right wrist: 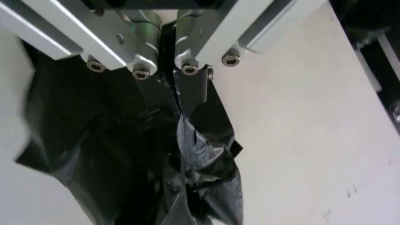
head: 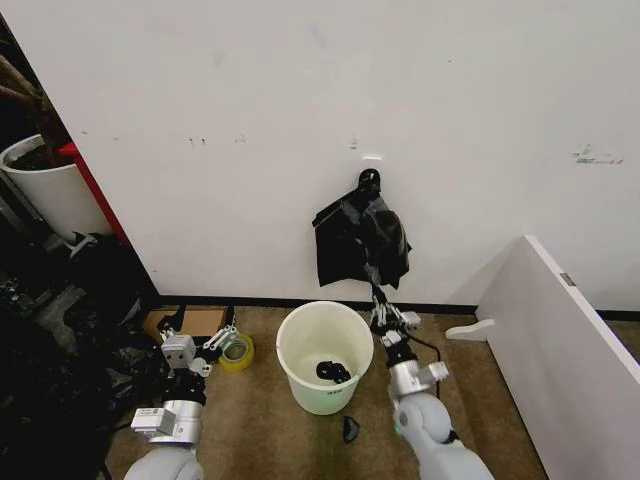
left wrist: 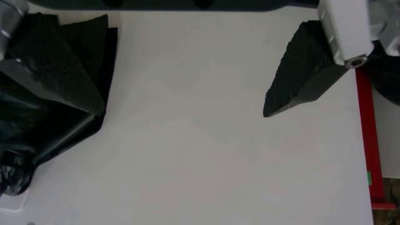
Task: Place the garbage bag over the trash bin.
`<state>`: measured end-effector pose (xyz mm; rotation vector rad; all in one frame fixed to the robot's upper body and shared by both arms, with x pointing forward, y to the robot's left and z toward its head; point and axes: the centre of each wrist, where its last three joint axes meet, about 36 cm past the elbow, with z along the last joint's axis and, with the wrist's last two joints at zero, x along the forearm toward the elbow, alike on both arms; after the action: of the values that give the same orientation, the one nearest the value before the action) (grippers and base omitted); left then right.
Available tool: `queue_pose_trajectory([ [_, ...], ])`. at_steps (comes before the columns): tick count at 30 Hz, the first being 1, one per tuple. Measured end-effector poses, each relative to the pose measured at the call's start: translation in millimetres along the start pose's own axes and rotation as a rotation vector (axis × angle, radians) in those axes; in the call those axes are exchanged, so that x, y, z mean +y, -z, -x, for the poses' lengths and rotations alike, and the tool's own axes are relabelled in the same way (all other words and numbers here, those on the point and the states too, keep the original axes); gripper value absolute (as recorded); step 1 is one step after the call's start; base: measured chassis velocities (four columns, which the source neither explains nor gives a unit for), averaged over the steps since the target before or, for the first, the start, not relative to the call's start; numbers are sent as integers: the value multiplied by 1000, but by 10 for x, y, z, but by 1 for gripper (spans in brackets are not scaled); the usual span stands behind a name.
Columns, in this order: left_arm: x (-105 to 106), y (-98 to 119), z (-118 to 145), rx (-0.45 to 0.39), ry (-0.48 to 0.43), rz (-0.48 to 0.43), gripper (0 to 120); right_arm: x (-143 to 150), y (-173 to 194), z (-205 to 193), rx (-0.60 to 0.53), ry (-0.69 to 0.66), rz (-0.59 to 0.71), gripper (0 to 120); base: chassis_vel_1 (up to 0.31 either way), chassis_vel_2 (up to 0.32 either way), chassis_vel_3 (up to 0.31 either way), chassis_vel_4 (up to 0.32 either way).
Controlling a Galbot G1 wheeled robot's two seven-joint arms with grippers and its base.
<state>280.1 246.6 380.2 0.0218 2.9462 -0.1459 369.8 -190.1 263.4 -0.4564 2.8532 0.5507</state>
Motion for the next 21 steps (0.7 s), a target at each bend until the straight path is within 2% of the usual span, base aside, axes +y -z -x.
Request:
queue_pose_trajectory([
  [13, -15, -41, 40, 2, 2, -8, 100, -106, 64, -444, 4, 127, -149, 0, 0, 0, 0, 0],
  [18, 9, -30, 59, 0, 5, -10, 100, -261, 135, -568, 6, 237, -284, 0, 0, 0, 0, 0],
  [21, 15, -28, 60, 0, 6, -10, 100, -332, 136, -642, 18, 275, -315, 0, 0, 0, 0, 0],
])
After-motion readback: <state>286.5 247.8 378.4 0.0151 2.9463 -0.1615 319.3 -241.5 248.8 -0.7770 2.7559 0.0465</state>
